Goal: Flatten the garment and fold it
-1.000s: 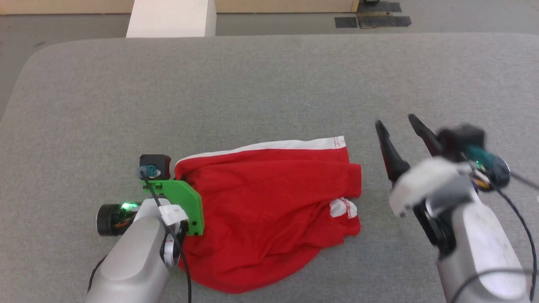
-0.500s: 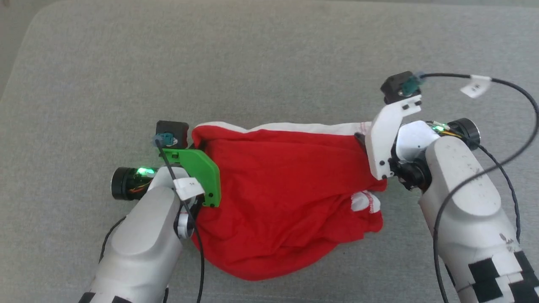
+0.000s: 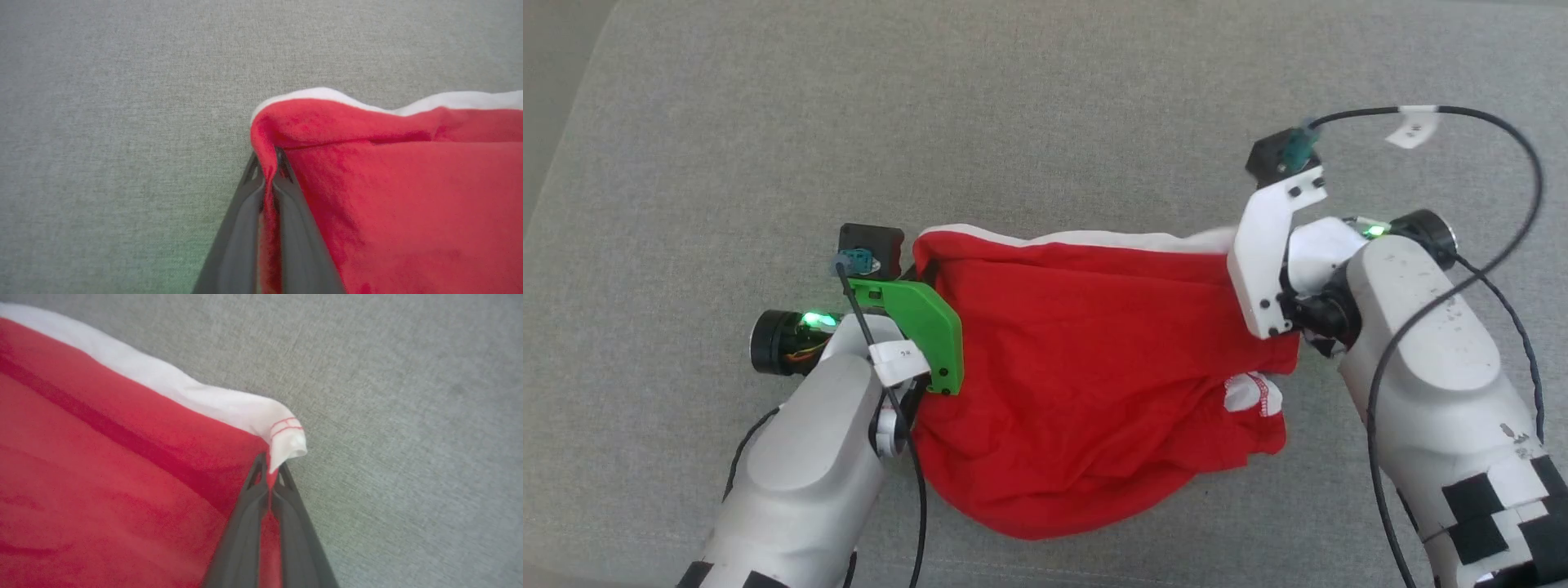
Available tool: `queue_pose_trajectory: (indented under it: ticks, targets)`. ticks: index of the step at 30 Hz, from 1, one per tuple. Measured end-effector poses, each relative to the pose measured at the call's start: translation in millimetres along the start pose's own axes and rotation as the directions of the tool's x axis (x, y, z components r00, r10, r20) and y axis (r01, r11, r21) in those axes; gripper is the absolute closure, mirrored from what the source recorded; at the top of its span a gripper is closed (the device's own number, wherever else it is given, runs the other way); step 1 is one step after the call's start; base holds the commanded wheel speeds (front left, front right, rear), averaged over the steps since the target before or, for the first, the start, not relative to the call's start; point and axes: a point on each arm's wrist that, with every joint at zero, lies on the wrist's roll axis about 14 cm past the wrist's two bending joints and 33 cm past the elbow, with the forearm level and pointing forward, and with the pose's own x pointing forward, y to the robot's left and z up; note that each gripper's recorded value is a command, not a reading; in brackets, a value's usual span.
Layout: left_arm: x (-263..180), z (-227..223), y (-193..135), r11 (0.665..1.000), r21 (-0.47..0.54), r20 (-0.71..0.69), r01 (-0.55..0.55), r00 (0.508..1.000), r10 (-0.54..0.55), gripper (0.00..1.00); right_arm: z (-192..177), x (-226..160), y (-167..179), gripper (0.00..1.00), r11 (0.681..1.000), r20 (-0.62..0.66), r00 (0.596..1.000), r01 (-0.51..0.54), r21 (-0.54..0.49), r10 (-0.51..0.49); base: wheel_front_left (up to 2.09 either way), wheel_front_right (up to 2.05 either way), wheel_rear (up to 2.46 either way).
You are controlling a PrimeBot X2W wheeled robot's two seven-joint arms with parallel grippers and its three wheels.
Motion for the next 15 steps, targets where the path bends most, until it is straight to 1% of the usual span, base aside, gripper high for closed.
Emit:
queue_pose_trajectory:
  ticks: [1, 3, 5, 7, 11, 15]
  targets:
    - [-0.8, 3.3, -0.7, 1.000, 0.001, 0.014, 0.002, 1.000, -0.002, 1.00, 6.2, -2.8, -0.7, 1.00, 1.000, 0.041, 0.999, 0.000, 0.004, 0.000, 0.00, 0.00, 0.00]
    - [-3.9, 15.7, -2.8, 1.000, 0.004, 0.064, 0.008, 0.998, -0.009, 1.00, 26.0, -13.4, -0.4, 1.00, 1.000, 0.171, 0.985, -0.007, 0.015, 0.004, 0.00, 0.00, 0.00]
    - [-8.5, 30.6, -5.7, 1.000, 0.006, 0.124, 0.022, 0.992, -0.023, 1.00, 43.3, -26.7, 0.7, 1.00, 0.999, 0.298, 0.955, -0.017, 0.027, 0.009, 0.00, 0.00, 0.00]
    - [-15.6, 46.4, -8.3, 0.999, 0.000, 0.186, 0.038, 0.982, -0.037, 1.00, 55.3, -43.2, 2.2, 1.00, 0.999, 0.412, 0.911, -0.032, 0.042, 0.012, 0.00, 0.00, 0.00]
    - [-32.7, 76.1, -11.1, 0.997, -0.004, 0.286, 0.073, 0.956, -0.068, 1.00, 56.7, -72.9, 3.0, 1.00, 0.997, 0.529, 0.849, -0.049, 0.058, 0.010, 0.00, 0.00, 0.00]
    - [-50.0, 109.4, -18.6, 0.993, 0.024, 0.364, 0.117, 0.924, -0.118, 1.00, 62.3, -109.2, -7.2, 1.00, 0.998, 0.614, 0.789, -0.017, 0.056, -0.021, 0.00, 0.00, 0.00]
